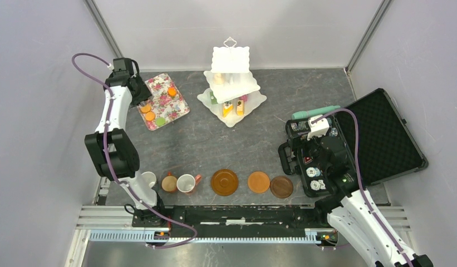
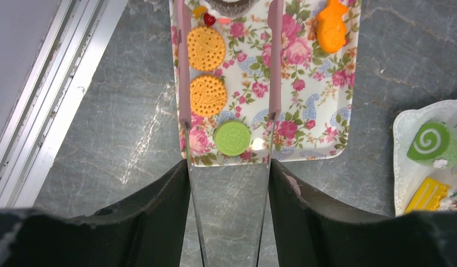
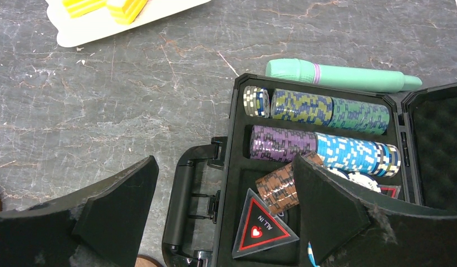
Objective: Serve the afternoon tea
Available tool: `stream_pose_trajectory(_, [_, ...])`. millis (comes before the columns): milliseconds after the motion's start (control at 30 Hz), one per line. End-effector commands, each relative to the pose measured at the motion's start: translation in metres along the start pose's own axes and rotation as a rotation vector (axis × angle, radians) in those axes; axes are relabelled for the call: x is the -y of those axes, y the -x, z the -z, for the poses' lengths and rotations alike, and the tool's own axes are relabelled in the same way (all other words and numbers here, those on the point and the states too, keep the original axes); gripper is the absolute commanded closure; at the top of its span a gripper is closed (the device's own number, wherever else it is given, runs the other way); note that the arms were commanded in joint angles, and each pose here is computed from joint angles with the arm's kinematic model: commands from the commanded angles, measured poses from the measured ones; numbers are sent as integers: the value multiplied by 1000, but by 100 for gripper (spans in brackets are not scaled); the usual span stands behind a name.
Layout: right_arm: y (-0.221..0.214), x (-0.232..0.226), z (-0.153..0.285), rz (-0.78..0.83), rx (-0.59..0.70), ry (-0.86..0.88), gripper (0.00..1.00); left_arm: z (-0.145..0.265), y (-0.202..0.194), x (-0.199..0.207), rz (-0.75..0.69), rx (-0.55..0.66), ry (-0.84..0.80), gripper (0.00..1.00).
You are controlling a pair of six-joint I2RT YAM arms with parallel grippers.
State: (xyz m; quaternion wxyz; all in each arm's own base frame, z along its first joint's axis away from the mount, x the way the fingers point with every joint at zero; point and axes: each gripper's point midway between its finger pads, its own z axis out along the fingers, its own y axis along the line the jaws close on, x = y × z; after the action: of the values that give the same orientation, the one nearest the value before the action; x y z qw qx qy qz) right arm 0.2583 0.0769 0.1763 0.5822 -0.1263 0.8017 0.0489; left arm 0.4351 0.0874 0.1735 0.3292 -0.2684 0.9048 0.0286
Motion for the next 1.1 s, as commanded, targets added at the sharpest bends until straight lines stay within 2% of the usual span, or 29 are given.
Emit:
stream_pose_trajectory(0, [7,-2,-2,-8,33,5,2,-1,31,13,-32,66,-52,41])
stream_pose_trajectory(167, [6,-2,-2,-8,27,3,2,-11,39,14,-41,52,-33,40])
stream_pose_trajectory(367, [5,-1,-3,-7,21,-2,2,-26,32,4,-39,20,-3,38])
stream_pose_trajectory(633, [3,-1,-4,-4,15,-4,2,-39,27,7,-18,-13,-60,40])
stream_pose_trajectory(733, [4,-1,-4,-5,15,-5,2,-37,14,7,-3,-23,-80,34])
stream_pose_trajectory(867, [5,-1,-3,-7,23,-4,2,-49,-22,12,19,-61,-118,16])
stream_pose_trajectory(1067, [4,-3,-2,-8,25,12,2,-66,-23,10,4,-59,-5,15])
